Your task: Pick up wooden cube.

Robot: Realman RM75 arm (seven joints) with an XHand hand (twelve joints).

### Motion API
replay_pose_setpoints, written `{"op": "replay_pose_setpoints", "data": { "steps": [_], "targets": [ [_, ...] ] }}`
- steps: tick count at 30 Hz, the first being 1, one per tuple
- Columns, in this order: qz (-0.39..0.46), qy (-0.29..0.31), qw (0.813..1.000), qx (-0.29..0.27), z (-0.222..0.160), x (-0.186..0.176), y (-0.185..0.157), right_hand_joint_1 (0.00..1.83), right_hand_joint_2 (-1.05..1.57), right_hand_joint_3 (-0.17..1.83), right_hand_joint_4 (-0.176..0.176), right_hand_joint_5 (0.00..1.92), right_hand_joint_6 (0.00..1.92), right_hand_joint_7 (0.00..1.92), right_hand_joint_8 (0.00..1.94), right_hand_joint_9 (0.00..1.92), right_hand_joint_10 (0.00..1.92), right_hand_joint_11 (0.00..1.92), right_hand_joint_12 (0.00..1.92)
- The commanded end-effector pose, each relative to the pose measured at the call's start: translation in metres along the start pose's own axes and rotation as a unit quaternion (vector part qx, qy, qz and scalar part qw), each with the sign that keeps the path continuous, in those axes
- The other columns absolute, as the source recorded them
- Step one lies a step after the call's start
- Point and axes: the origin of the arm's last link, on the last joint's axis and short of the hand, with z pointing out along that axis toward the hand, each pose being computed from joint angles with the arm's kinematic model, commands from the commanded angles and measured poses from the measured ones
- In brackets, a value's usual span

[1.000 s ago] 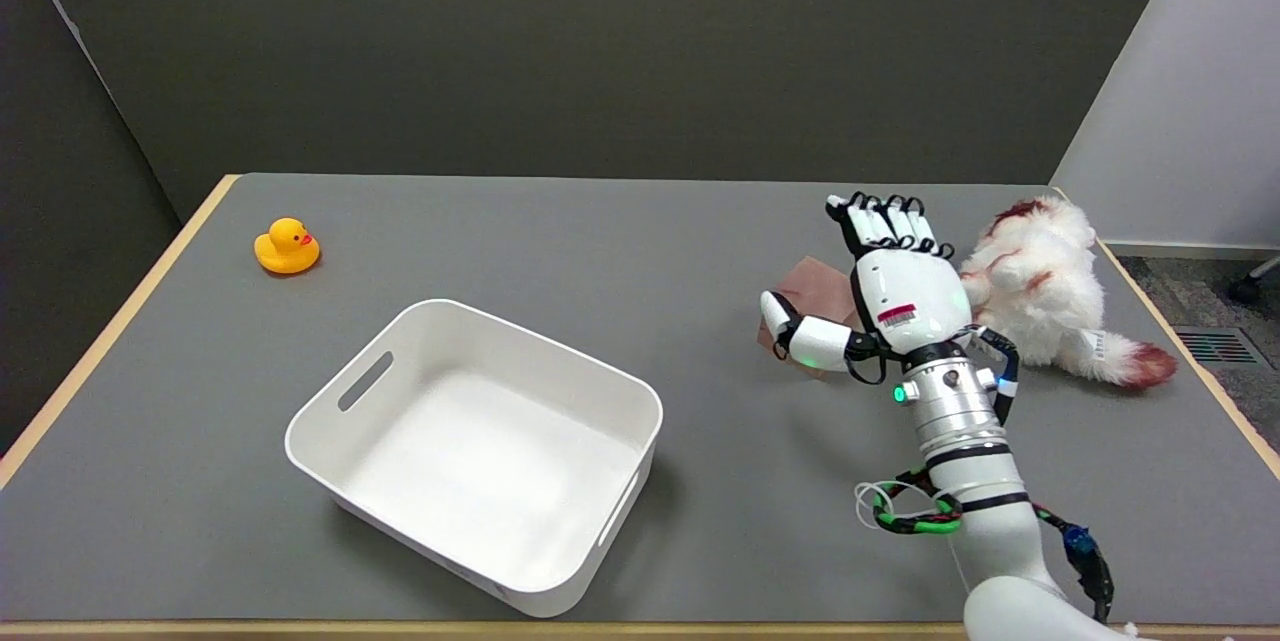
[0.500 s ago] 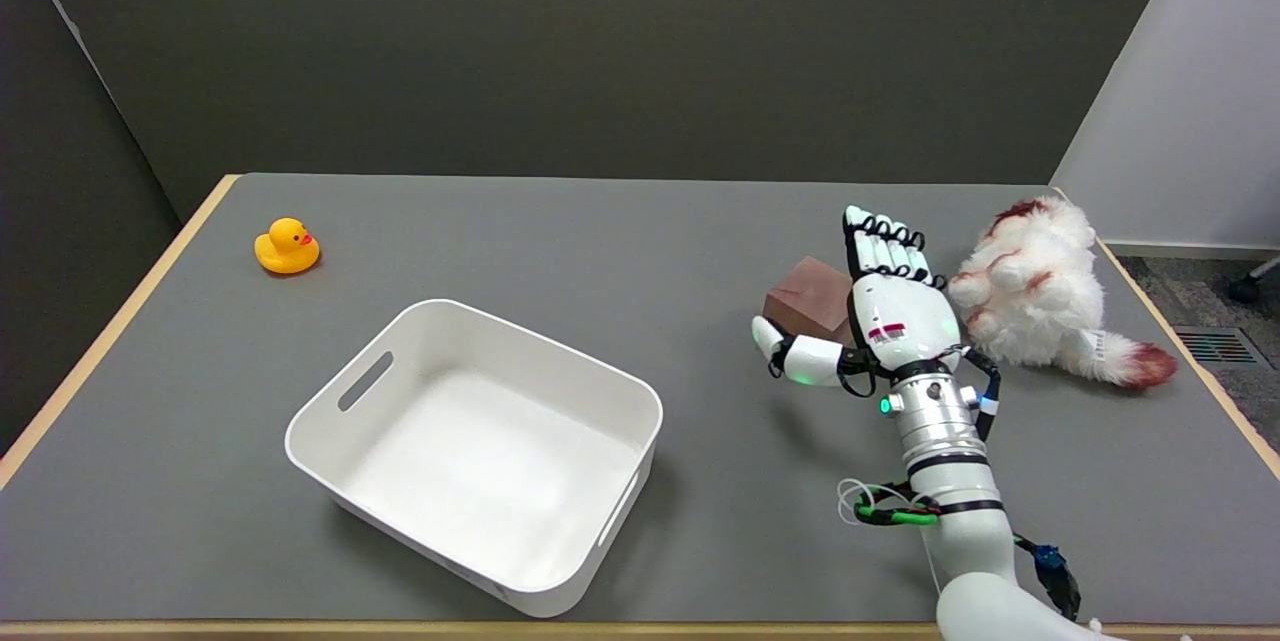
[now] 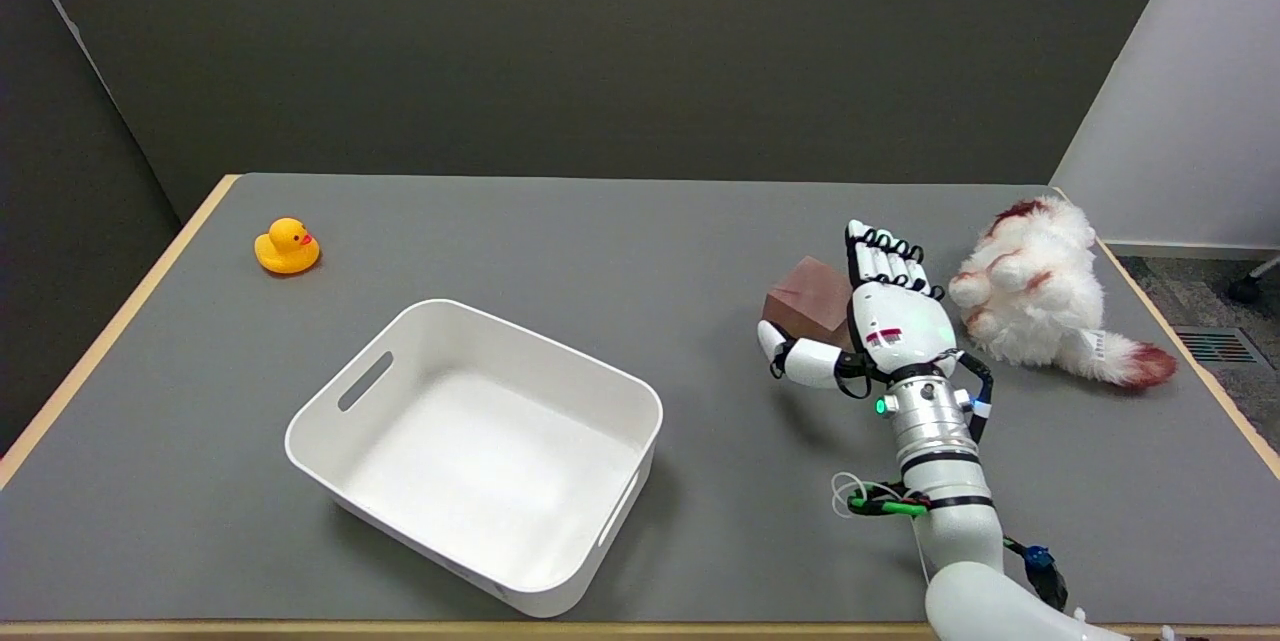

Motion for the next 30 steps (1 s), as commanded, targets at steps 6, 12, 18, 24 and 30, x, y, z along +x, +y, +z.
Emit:
{"op": "replay_pose_setpoints", "data": {
  "steps": [6, 12, 18, 24, 30],
  "targets": [
    [-0.003, -0.025, 1.000, -0.012, 0.017, -0.012, 0.008, 0.37, 0.55, 0.72, -0.155, 0.00, 0.00, 0.00, 0.00, 0.00, 0.00, 0.00, 0.22],
    [-0.004, -0.030, 1.000, -0.009, 0.019, -0.014, 0.007, 0.33, 0.50, 0.85, -0.175, 0.04, 0.08, 0.02, 0.29, 0.00, 0.20, 0.00, 0.50],
    [-0.005, -0.033, 0.999, -0.002, 0.020, -0.015, 0.005, 0.37, 0.58, 0.75, -0.176, 0.00, 0.26, 0.21, 0.39, 0.01, 0.72, 0.00, 0.62],
    [-0.012, -0.028, 1.000, 0.003, 0.020, -0.015, 0.003, 0.48, 0.62, 0.78, -0.176, 0.08, 0.36, 0.40, 0.54, 0.23, 0.95, 0.00, 0.90],
    [-0.051, -0.004, 0.998, 0.029, 0.018, -0.014, -0.004, 0.80, 0.75, 0.83, -0.176, 0.47, 1.10, 0.76, 1.11, 0.64, 1.30, 0.25, 1.44]
  ]
}}
